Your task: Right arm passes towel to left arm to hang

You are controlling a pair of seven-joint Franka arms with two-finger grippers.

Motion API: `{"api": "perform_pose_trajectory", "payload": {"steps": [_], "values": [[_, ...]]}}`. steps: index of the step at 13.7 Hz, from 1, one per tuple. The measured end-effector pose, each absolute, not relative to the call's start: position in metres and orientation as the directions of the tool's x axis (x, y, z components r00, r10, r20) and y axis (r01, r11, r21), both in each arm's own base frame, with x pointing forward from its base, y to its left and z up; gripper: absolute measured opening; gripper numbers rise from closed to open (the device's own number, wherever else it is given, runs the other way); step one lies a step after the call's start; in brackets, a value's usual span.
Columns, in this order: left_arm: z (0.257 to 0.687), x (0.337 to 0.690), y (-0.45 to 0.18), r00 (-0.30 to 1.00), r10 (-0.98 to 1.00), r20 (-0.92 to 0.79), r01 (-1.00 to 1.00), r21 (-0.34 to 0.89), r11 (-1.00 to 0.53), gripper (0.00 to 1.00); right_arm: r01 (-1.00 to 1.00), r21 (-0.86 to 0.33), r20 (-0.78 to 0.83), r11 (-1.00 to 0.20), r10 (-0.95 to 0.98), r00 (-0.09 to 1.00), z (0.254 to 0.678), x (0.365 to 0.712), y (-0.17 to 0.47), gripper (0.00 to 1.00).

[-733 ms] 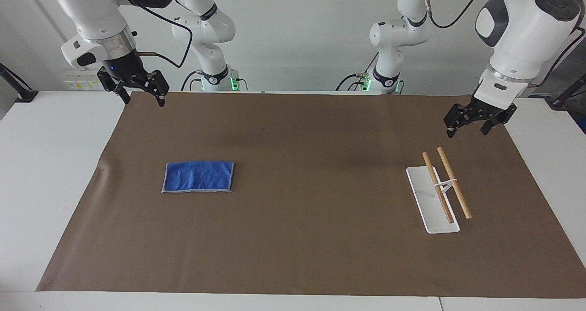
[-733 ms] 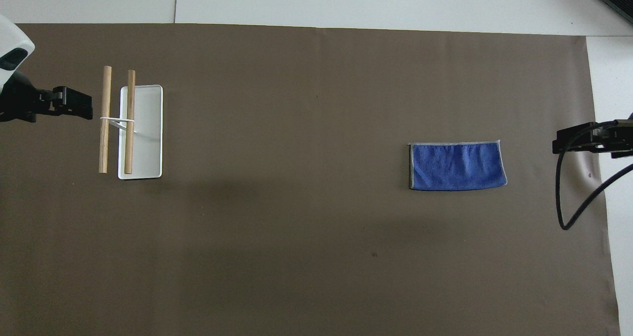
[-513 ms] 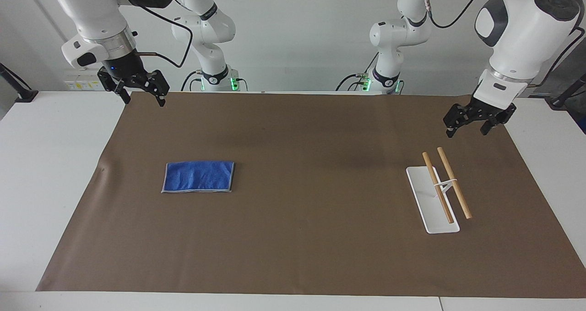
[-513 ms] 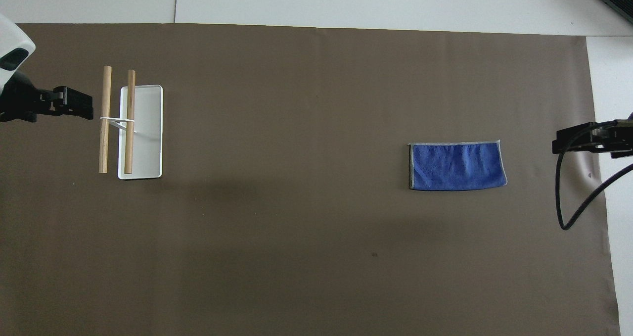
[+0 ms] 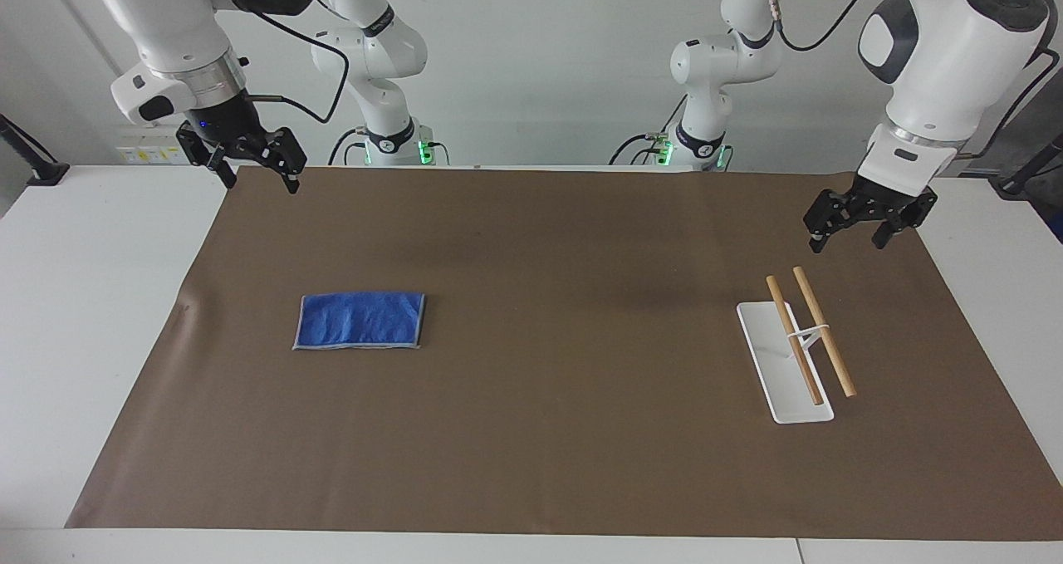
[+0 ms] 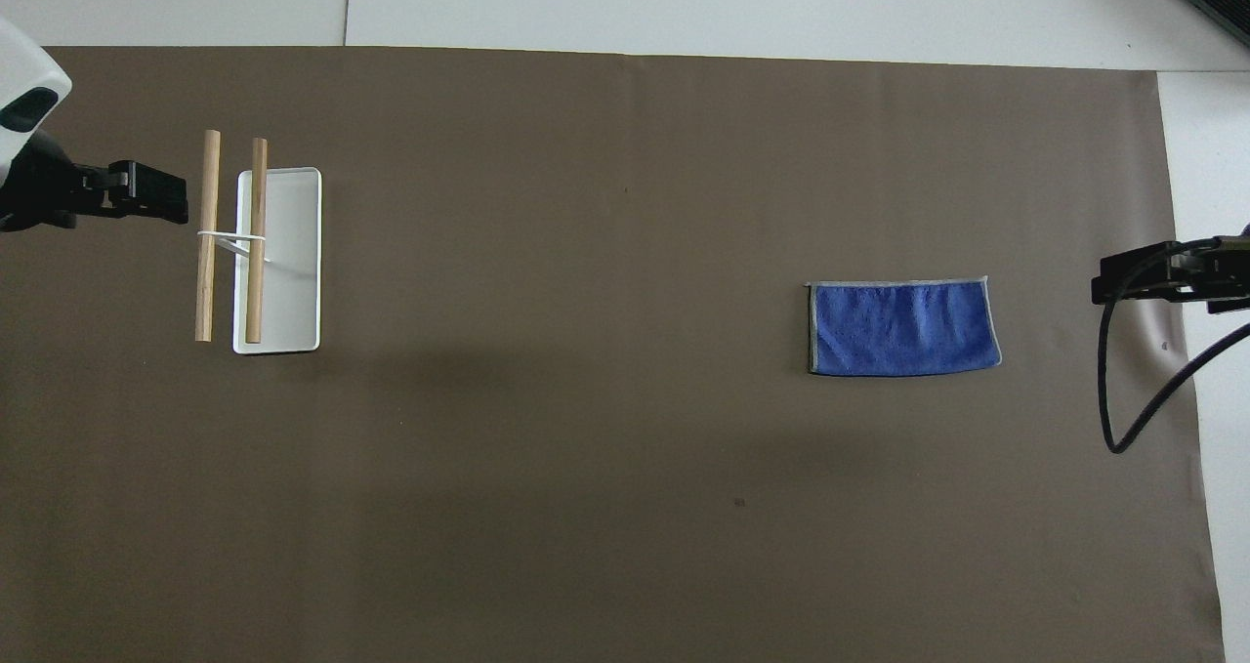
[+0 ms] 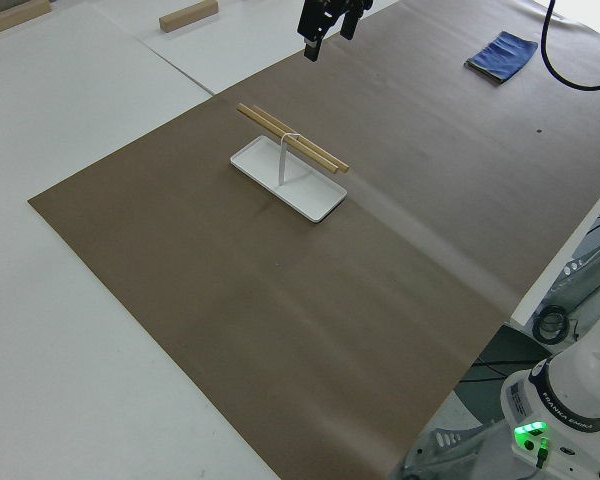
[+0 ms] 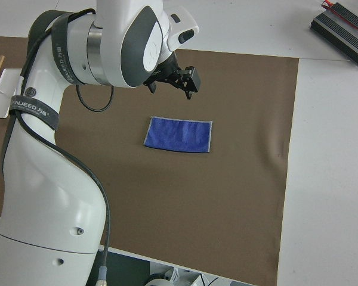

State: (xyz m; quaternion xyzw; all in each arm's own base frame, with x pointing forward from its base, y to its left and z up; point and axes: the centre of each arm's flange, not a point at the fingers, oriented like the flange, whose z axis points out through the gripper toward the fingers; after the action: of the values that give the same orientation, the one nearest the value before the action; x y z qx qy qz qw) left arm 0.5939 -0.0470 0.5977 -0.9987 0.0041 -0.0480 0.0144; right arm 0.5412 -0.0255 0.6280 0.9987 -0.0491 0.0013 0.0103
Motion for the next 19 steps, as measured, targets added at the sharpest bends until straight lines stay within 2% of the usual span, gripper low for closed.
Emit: {"api": "perform_pose_trajectory", "payload": {"steps": [11, 13, 19], "values": [[0.598, 0.594, -0.047, 0.995, -0.01, 0.098, -0.007, -0.029, -1.0, 1.0, -0.099, 0.018, 0.036, -0.995, -0.098, 0.995, 0.617, 0.547, -0.026, 1.0], [0.598, 0.594, -0.049, 0.995, -0.013, 0.098, -0.01, -0.029, -1.0, 1.0, -0.097, 0.017, 0.065, -0.995, -0.095, 0.993, 0.59, 0.555, -0.026, 1.0], [0.598, 0.594, -0.051, 0.995, -0.017, 0.1, -0.014, -0.029, -0.999, 1.0, -0.081, 0.018, 0.095, -0.997, -0.079, 0.992, 0.461, 0.581, -0.021, 1.0]]}}
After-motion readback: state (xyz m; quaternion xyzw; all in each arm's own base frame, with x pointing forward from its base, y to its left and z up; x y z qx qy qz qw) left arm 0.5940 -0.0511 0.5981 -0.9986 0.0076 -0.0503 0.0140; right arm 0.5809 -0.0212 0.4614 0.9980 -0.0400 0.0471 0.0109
